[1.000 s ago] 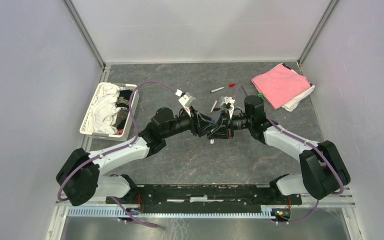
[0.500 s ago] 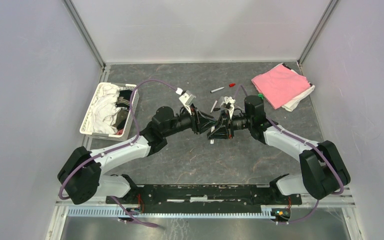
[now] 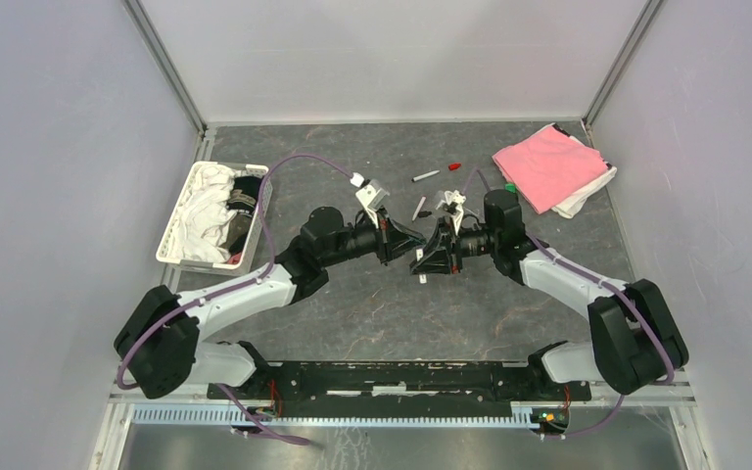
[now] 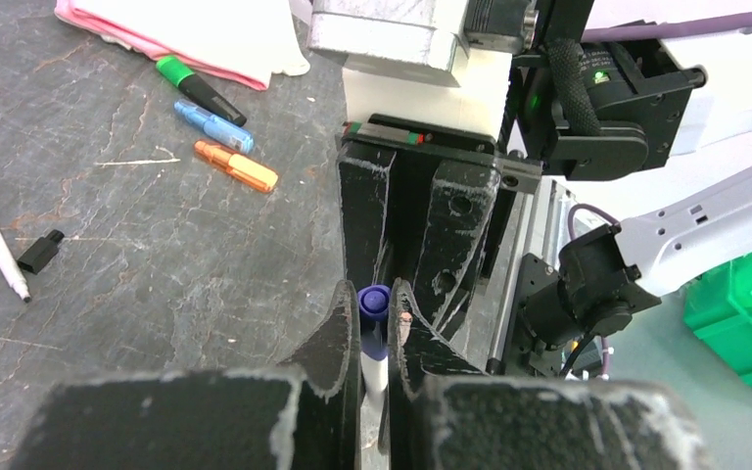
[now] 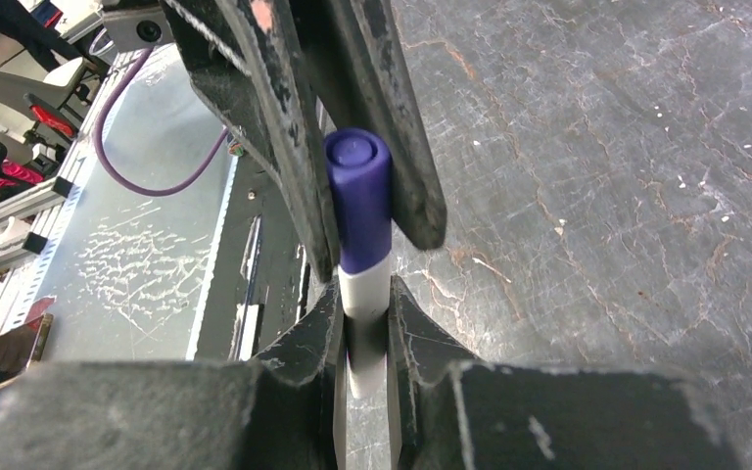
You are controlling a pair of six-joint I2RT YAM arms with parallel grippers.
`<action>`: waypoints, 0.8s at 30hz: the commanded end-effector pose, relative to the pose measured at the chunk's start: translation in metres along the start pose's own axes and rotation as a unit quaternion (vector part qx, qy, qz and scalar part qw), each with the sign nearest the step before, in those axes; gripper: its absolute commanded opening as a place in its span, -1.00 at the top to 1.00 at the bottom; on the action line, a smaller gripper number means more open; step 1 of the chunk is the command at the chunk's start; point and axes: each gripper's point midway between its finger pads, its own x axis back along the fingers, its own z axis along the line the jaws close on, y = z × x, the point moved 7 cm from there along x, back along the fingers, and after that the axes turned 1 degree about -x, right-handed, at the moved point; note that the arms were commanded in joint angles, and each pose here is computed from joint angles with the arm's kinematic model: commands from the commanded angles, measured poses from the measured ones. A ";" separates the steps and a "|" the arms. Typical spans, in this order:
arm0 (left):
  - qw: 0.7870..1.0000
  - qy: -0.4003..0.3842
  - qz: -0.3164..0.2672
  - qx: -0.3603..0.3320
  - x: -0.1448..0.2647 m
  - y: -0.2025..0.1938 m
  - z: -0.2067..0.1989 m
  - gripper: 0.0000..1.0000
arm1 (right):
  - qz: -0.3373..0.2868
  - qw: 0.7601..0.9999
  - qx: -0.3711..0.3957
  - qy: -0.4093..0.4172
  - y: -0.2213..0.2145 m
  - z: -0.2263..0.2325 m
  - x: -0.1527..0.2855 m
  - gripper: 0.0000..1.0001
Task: Insert the pens into the pen caps
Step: Press the pen cap onto the pen.
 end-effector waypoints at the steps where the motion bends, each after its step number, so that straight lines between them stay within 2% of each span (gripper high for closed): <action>1: 0.995 0.017 0.101 -0.008 0.021 -0.039 0.007 0.96 | -0.048 0.997 0.054 -0.038 0.024 -0.004 0.024 1.00; 5: 0.994 0.025 0.105 0.010 0.032 -0.053 0.008 0.95 | -0.058 0.995 0.061 -0.048 0.026 -0.003 0.029 1.00; 12: 0.997 -0.025 0.032 0.066 0.014 -0.054 -0.004 0.95 | -0.071 0.995 0.055 -0.054 0.022 -0.004 0.028 1.00; 16: 0.992 -0.059 0.078 0.078 0.000 -0.076 -0.012 0.95 | -0.073 0.993 0.066 -0.062 0.022 -0.004 0.029 1.00; 19: 0.987 -0.078 0.104 0.092 0.006 -0.090 -0.019 0.95 | -0.075 0.992 0.072 -0.074 0.020 -0.006 0.032 1.00; 22: 0.987 -0.063 0.102 0.105 0.018 -0.098 -0.020 0.95 | -0.079 0.991 0.074 -0.082 0.014 -0.007 0.034 1.00; 24: 0.990 -0.052 0.071 0.113 0.021 -0.094 -0.020 0.95 | -0.084 0.991 0.067 -0.077 0.011 -0.007 0.032 1.00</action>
